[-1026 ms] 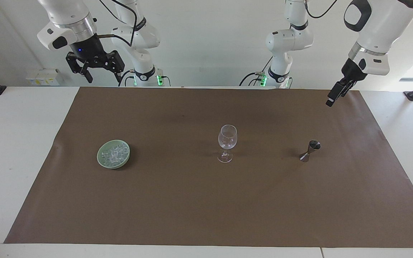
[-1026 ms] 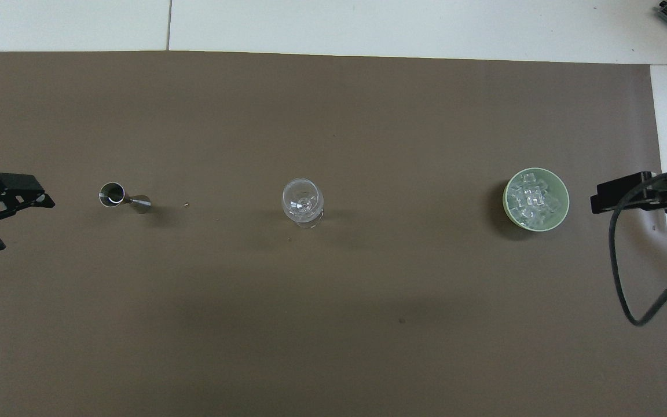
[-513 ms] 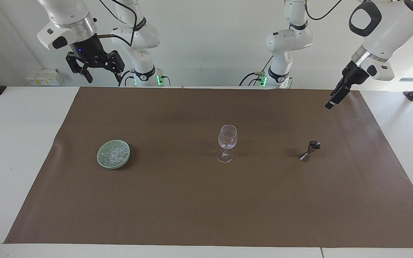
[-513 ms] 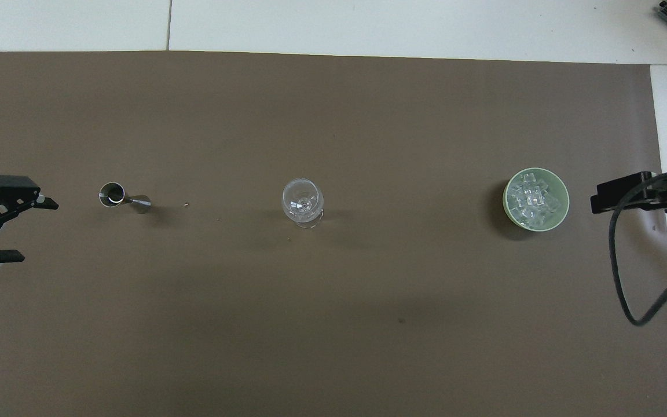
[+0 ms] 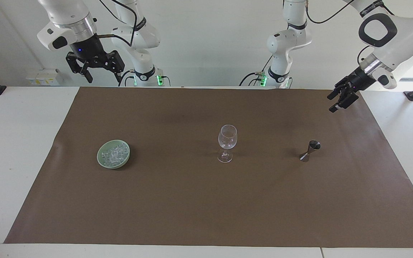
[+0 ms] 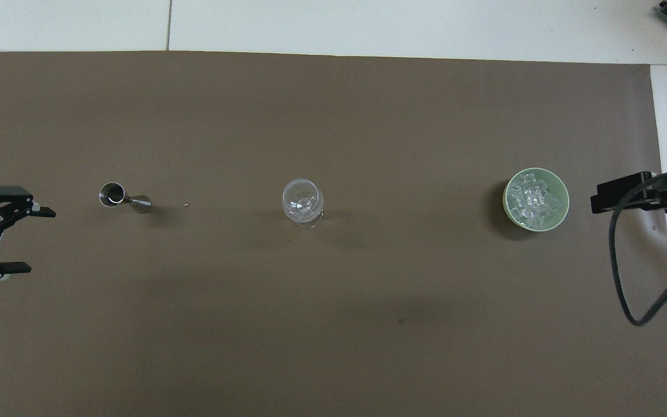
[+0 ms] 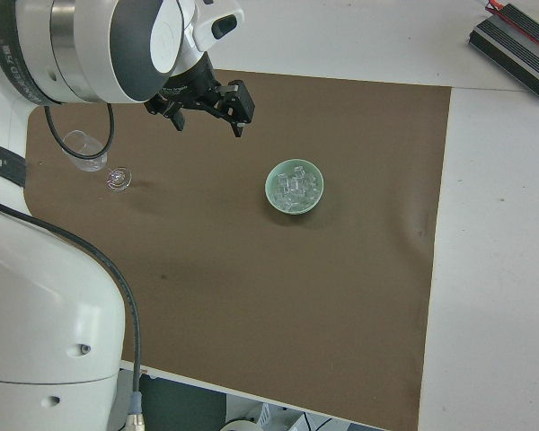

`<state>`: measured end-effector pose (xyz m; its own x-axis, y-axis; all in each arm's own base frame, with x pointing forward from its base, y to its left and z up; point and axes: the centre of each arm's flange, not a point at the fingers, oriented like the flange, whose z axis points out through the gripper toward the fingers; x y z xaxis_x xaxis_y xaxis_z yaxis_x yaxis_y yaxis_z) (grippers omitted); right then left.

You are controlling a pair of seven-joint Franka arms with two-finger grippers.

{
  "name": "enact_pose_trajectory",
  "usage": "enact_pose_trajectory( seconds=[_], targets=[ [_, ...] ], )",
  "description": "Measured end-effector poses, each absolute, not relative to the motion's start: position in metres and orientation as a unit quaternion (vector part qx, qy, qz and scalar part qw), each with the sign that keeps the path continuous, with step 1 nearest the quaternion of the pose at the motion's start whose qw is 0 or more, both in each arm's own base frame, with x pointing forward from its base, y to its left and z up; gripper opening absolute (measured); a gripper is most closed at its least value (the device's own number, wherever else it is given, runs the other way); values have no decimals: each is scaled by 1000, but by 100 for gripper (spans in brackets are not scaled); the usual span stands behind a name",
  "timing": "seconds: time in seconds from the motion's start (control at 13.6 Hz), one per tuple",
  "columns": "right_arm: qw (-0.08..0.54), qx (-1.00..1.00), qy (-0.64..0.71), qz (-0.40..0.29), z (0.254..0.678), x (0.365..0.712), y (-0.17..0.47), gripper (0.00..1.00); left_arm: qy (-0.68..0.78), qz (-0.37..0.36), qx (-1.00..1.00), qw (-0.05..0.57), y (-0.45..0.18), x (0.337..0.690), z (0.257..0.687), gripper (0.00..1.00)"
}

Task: Pour wine and add ice with both arms
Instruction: 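Reach the left gripper toward the small silver jigger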

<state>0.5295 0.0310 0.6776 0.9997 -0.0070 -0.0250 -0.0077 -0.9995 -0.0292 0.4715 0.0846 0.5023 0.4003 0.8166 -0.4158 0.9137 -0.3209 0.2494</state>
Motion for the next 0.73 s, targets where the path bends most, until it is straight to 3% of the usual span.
enact_pose_trajectory(
  seconds=[0.73],
  targets=[
    [15,-1000,4,12,678,529,31,100,742,-184,549,337,121,480,402,100]
  ],
)
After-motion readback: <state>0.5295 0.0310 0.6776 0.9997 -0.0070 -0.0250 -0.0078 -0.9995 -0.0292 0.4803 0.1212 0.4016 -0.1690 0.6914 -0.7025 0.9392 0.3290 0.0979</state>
